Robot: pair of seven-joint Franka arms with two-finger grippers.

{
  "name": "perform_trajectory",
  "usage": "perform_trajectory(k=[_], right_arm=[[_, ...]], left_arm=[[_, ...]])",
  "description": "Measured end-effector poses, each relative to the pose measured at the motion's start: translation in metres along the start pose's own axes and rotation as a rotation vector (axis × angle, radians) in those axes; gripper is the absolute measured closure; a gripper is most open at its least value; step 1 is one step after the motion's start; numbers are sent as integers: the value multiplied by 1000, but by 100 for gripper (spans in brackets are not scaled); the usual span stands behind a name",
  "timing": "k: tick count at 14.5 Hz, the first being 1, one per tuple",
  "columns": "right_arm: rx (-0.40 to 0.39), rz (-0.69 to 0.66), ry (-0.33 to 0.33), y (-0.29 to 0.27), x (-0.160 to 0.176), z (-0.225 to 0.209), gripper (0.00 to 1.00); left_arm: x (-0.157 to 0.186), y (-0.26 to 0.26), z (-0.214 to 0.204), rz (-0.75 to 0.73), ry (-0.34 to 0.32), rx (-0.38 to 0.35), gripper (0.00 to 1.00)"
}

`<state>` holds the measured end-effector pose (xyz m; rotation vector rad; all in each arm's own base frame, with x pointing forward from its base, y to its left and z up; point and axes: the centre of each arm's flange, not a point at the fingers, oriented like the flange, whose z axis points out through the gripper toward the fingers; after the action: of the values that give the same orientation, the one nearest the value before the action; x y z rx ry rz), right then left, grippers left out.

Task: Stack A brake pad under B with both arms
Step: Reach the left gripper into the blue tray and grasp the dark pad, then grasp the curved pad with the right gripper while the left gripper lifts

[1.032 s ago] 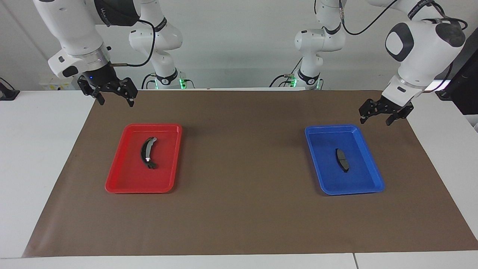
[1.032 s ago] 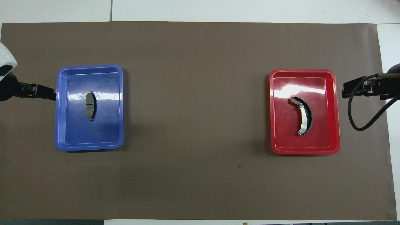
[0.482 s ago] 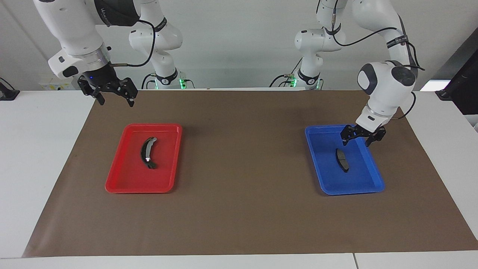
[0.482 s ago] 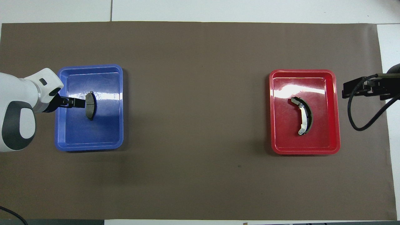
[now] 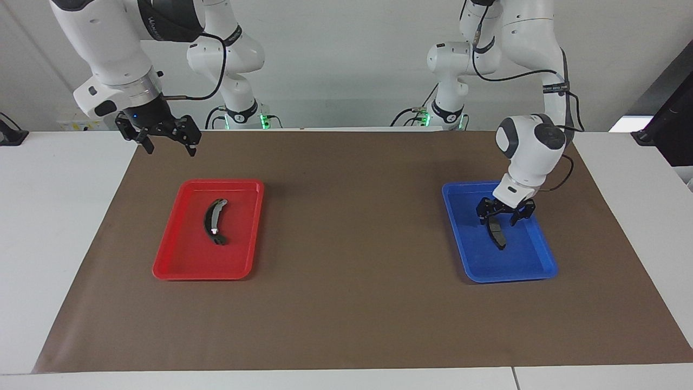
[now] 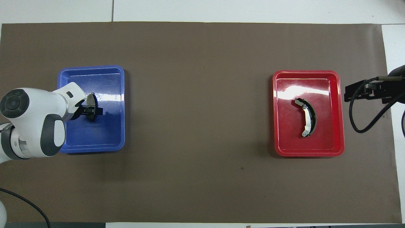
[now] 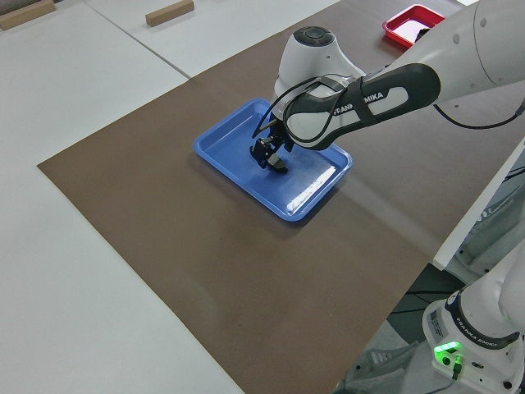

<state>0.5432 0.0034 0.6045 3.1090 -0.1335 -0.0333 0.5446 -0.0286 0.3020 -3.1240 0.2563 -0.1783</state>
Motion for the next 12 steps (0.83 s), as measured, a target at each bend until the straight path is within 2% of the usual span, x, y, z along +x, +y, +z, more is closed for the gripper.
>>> perform_trajectory(k=[3,4,7,8,10,12], right_arm=[[39,2,39,-4,2,35,0],[51,3,41,-7,3,52,0],[55,0,55,-14,11,115,0],[54,-5,67,-16,14,140,0],[49,-57,91,-15,13,191,0],[44,-114,118,-9,5,230,0]], left_arm=[[2,0,15,1,13,4,7],[3,0,13,1,18,5,15],[7,-3,6,-5,34,8,53],[8,-4,0,-5,44,8,59],[8,-4,-6,-5,39,6,61],[15,-4,-27,-5,1,-1,61]])
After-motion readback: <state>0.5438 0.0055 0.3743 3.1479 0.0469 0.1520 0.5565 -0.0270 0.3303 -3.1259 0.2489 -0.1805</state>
